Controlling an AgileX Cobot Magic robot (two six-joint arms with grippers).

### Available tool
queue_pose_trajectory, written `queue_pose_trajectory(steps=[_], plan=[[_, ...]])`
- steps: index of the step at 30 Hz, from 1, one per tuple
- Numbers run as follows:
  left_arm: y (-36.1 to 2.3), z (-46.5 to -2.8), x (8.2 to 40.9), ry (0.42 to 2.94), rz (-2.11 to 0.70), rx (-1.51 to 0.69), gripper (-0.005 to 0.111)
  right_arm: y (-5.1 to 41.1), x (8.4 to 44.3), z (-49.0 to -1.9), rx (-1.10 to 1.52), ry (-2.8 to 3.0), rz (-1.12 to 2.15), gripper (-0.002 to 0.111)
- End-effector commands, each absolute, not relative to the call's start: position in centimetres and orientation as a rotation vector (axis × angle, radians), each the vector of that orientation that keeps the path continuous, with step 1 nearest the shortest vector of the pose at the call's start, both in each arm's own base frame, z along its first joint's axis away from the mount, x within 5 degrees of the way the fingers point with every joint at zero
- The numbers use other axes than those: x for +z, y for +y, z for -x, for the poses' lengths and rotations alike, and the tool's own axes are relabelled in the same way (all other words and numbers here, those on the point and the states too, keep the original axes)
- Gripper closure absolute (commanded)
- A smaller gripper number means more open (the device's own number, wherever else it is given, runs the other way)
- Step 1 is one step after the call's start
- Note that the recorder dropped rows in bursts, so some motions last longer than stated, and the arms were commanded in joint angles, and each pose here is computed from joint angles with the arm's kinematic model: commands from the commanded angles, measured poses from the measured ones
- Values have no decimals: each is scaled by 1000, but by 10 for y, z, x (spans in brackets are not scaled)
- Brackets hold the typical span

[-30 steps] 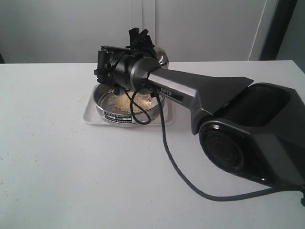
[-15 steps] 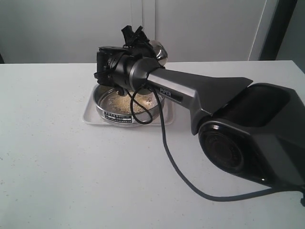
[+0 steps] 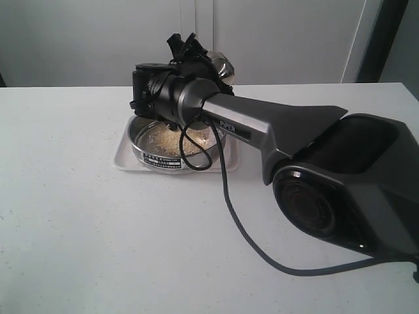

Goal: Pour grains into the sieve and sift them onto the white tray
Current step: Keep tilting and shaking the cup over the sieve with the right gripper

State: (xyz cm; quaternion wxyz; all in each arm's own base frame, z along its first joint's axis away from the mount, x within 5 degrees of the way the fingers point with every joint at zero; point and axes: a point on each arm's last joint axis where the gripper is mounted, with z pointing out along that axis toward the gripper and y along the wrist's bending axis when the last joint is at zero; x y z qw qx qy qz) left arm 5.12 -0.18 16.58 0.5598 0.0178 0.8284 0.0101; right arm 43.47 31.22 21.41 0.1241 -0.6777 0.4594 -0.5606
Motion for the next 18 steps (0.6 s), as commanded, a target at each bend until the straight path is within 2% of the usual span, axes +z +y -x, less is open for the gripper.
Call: queue_pose_trajectory(steps=[1,4,9,18], plan=[[-2,-51,165,1953,-36,18,107,311,220,-435,-1557,1401,1913,108],[-2,-51,165,1953,-36,18,107,311,221,-433,-1562,1423,1897,108],[-2,-51,165,1953,-36,18,107,314,210,-427,-1357,1594,1861,108],[-2,-51,165,1953,-36,18,107,315,198,-420,-1019,2007,1450,108]])
